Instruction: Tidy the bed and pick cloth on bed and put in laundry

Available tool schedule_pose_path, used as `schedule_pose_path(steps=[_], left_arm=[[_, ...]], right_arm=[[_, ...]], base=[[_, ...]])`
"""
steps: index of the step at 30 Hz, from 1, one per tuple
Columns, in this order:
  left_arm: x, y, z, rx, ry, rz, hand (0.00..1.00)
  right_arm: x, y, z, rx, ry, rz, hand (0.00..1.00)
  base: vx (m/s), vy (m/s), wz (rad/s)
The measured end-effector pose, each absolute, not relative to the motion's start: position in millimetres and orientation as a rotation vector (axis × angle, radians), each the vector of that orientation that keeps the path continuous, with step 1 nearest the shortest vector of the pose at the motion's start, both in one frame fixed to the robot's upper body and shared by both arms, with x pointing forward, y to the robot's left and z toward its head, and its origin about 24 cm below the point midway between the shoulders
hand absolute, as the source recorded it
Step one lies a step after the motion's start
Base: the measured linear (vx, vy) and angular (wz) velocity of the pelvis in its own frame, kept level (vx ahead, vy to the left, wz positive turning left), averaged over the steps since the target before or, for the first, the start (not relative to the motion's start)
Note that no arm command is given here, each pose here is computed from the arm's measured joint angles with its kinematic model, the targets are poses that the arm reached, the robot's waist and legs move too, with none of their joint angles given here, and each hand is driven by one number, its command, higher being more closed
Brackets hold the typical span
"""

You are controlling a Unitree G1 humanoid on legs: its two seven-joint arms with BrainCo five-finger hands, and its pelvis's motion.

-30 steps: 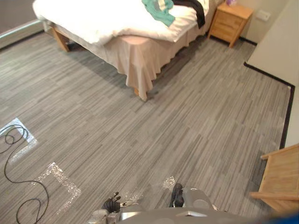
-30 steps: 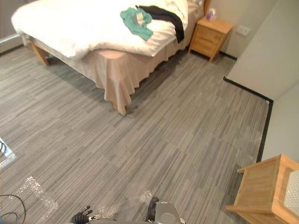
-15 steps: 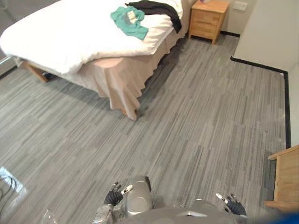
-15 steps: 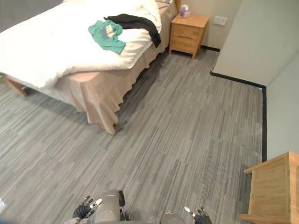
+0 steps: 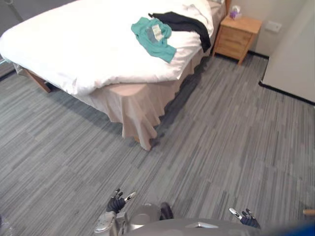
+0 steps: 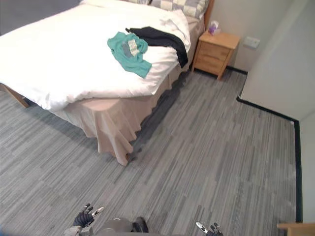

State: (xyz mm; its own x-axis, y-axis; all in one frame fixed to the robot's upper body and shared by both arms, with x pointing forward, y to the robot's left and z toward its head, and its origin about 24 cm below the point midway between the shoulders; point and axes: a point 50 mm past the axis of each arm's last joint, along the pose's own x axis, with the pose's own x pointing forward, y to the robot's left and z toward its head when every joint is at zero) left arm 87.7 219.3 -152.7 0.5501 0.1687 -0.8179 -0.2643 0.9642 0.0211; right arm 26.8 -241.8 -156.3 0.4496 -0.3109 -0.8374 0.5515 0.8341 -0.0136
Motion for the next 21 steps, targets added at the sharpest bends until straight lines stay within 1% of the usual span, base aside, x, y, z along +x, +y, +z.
schedule_pose_path(steps=[4,6,9,12,15,17,19,21], left_arm=[[90.2,212.4,-155.0,-0.102,0.982,0.215,0.0],[90.2,211.1,-156.1,-0.107,0.997,0.207,0.0],[95.3,208.6,-155.3,-0.114,0.983,0.199,0.0],[97.3,200.8,-155.7,-0.155,0.965,0.211,0.0],[103.9,180.3,-156.0,-0.204,0.937,0.163,0.0],[103.7,178.6,-156.1,-0.211,0.935,0.163,0.0],[103.0,174.9,-156.3,-0.235,0.929,0.175,0.0],[103.2,180.5,-155.4,-0.254,0.914,0.21,0.0]], right_arm=[[4.7,-234.5,-158.0,0.336,0.97,-0.609,0.0],[3.0,-231.8,-158.2,0.346,0.954,-0.625,0.0],[8.7,-226.9,-156.2,0.364,0.884,-0.644,0.0],[27.0,-223.2,-152.9,0.342,0.827,-0.561,0.0],[55.2,-225.9,-148.3,0.328,0.756,-0.521,0.0],[59.5,-220.2,-149.6,0.317,0.772,-0.486,0.0],[56.6,-220.0,-153.1,0.256,0.854,-0.456,0.0],[57.0,-219.5,-155.0,0.201,0.909,-0.42,0.0]], base=[[0.28,0.034,1.08],[-0.05,-0.035,1.29],[0.04,-0.131,0.82],[0.49,-0.26,0.37],[0.51,-0.267,0.12],[0.42,-0.228,0.1],[0.34,-0.198,0.28],[0.2,-0.154,0.41]])
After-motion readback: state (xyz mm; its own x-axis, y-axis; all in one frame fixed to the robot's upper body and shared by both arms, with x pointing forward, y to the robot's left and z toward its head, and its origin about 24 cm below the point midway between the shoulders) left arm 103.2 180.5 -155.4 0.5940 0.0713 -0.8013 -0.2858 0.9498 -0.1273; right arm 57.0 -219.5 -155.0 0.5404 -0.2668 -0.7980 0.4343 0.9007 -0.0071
